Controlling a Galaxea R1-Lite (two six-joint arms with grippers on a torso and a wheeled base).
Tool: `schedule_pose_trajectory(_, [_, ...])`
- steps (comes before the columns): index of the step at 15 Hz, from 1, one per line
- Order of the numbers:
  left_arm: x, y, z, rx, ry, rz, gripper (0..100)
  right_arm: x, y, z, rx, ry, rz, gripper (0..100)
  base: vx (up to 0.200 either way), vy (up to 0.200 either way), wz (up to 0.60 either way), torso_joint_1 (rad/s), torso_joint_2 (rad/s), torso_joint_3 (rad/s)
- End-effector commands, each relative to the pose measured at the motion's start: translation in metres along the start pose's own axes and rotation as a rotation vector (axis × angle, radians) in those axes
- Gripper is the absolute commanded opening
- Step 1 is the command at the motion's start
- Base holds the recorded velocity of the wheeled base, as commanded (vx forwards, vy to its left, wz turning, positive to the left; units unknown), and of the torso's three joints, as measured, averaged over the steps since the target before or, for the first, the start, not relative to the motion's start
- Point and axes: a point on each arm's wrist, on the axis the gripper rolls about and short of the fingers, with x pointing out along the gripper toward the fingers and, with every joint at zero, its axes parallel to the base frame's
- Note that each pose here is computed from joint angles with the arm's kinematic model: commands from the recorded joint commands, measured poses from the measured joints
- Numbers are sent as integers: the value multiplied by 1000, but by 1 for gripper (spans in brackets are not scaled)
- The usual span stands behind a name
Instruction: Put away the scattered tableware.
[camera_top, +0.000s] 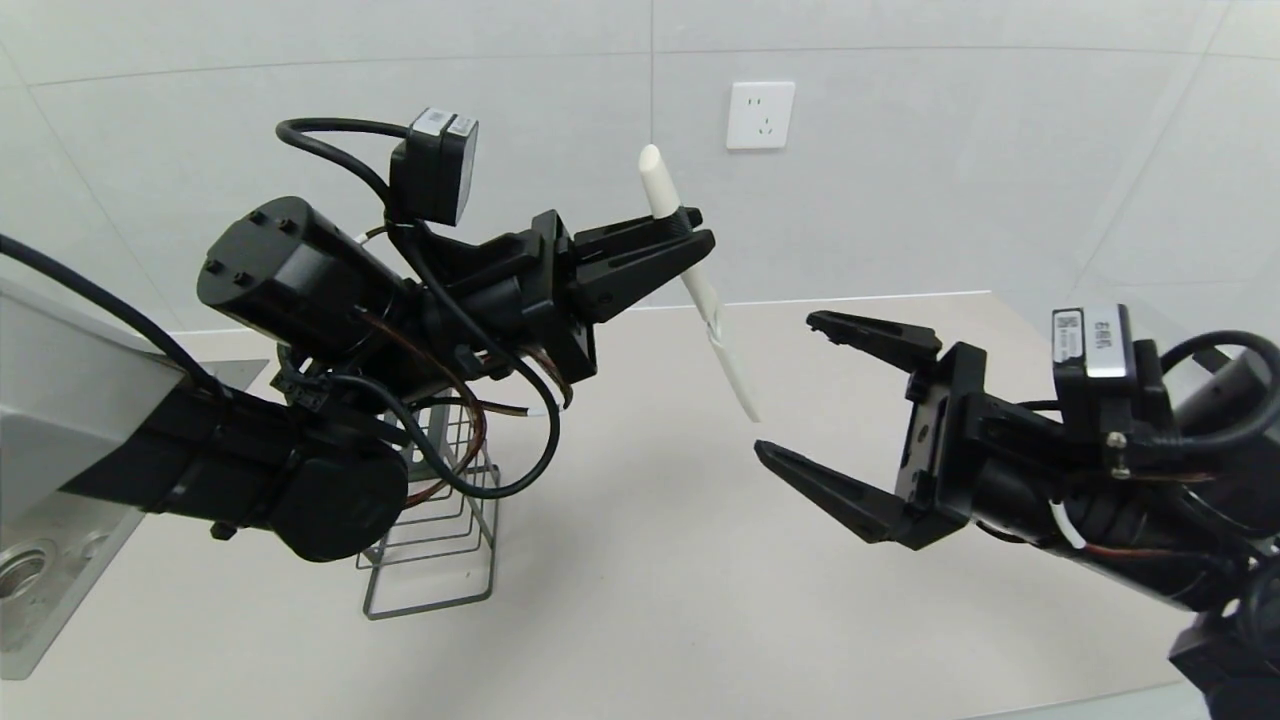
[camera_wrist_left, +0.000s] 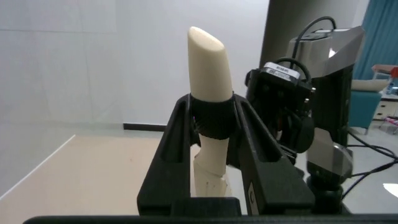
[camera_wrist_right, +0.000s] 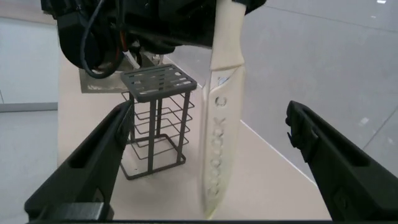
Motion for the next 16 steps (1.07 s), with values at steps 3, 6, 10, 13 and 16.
schedule_pose_trajectory(3, [-2,0,4,19,-4,5,0,-49,12,21,-23,14,-88,100,0,0,0,0,0,0])
schedule_pose_trajectory(6, [-1,-1,4,21,-5,2,0,-76,19,16,-19,80,-130,100,0,0,0,0,0,0])
schedule_pose_trajectory(10, [-1,-1,4,22,-8,11,0,-106,5,32,-98,73,-316,0,0,0,0,0,0,0])
schedule_pose_trajectory(13, [-3,-1,-6,61,42,38,0,-151,23,64,-232,8,-486,0,0,0,0,0,0,0])
schedule_pose_trajectory(16, [-4,-5,-1,84,76,45,0,-181,50,85,-366,-43,-617,0,0,0,0,0,0,0])
